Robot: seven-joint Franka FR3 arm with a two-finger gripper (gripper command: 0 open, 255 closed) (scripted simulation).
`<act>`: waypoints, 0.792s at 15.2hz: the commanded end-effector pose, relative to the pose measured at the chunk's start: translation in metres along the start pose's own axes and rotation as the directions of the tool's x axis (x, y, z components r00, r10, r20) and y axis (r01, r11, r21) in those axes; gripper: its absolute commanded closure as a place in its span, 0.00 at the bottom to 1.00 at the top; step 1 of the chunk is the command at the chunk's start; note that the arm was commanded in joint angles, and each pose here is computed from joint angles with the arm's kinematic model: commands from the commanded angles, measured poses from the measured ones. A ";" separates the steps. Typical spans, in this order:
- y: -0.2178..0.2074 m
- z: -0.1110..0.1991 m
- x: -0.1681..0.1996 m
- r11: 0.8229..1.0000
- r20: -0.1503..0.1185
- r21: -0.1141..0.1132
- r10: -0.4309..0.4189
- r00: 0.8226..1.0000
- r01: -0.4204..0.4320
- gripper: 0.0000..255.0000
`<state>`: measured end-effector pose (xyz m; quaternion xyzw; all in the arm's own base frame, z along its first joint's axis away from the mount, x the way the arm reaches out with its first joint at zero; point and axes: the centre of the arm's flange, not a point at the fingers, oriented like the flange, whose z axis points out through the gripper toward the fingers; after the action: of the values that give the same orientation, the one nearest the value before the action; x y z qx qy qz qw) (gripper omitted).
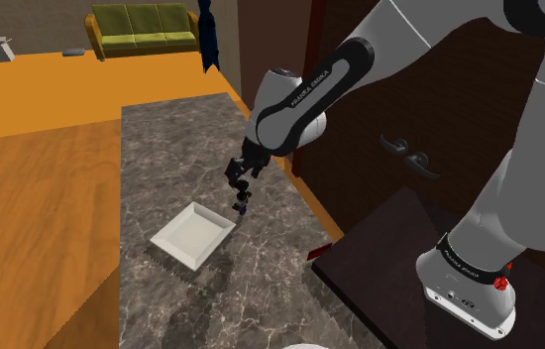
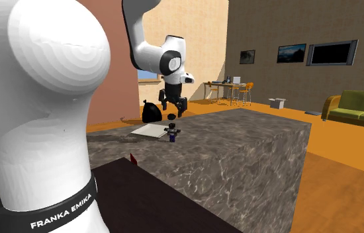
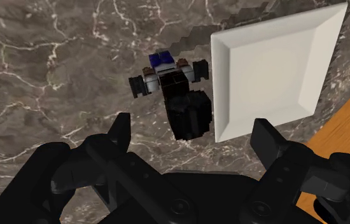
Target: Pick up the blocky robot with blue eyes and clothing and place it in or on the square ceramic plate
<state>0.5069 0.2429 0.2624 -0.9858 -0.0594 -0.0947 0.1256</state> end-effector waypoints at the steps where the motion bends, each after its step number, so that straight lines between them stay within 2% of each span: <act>1: 0.000 0.012 0.001 1.000 -0.001 0.000 0.000 1.000 0.000 0.00; 4: 0.000 0.031 0.001 1.000 -0.001 0.000 0.000 1.000 0.000 0.00; 12: 0.000 0.031 0.001 1.000 0.000 0.000 0.000 1.000 0.000 0.00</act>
<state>0.5131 0.2510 0.2334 -0.9857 -0.0593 -0.0949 0.1258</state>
